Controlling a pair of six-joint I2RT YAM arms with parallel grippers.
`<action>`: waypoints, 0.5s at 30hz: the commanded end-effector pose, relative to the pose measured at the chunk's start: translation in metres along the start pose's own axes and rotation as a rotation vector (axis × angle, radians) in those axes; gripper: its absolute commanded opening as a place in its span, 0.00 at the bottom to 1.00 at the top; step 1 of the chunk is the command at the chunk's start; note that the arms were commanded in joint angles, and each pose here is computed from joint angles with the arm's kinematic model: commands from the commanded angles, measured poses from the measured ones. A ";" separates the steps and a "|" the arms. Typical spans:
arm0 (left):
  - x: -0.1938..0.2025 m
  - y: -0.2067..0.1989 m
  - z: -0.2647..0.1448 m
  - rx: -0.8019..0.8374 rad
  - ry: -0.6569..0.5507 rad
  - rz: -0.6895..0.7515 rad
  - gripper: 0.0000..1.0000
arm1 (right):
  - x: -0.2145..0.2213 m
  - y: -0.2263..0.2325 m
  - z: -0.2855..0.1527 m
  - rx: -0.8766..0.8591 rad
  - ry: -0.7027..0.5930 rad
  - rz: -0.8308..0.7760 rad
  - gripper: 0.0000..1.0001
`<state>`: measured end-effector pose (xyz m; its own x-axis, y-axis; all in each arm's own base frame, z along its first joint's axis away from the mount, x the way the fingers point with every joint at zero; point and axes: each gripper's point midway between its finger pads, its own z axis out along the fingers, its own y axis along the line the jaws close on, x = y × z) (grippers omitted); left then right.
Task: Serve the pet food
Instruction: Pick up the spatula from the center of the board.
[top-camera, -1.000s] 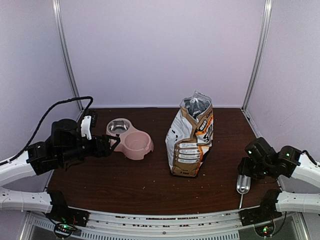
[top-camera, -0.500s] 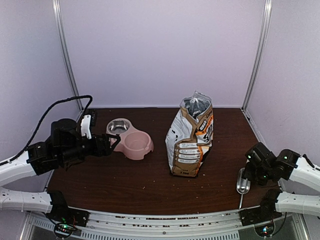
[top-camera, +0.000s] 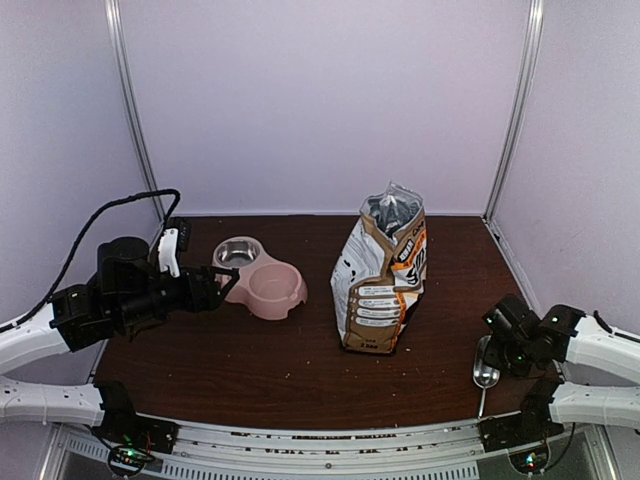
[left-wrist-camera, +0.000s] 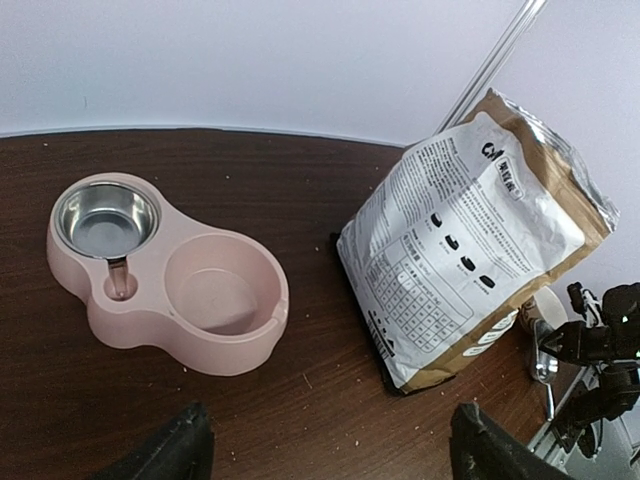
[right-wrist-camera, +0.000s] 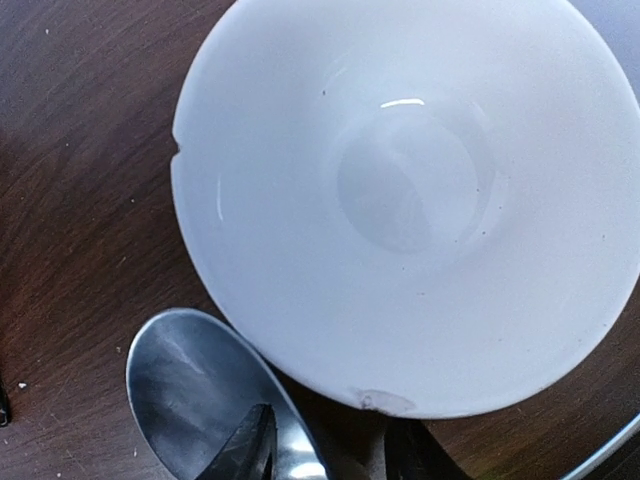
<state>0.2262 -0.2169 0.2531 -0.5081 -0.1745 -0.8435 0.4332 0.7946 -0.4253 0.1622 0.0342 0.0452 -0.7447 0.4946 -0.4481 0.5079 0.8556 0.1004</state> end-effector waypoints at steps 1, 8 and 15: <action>-0.005 -0.006 -0.002 0.025 -0.021 0.014 0.84 | -0.007 0.008 0.004 0.003 -0.018 -0.037 0.34; -0.004 -0.005 -0.001 0.022 -0.014 0.014 0.84 | -0.009 0.012 0.007 0.028 -0.011 -0.097 0.22; -0.004 -0.006 -0.001 0.021 -0.015 0.014 0.84 | -0.008 0.013 0.007 0.031 -0.004 -0.127 0.05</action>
<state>0.2260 -0.2167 0.2523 -0.5098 -0.1720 -0.8430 0.4324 0.7958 -0.4239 0.1701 0.0386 0.0357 -0.8098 0.3936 -0.4352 0.4326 0.9015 0.0105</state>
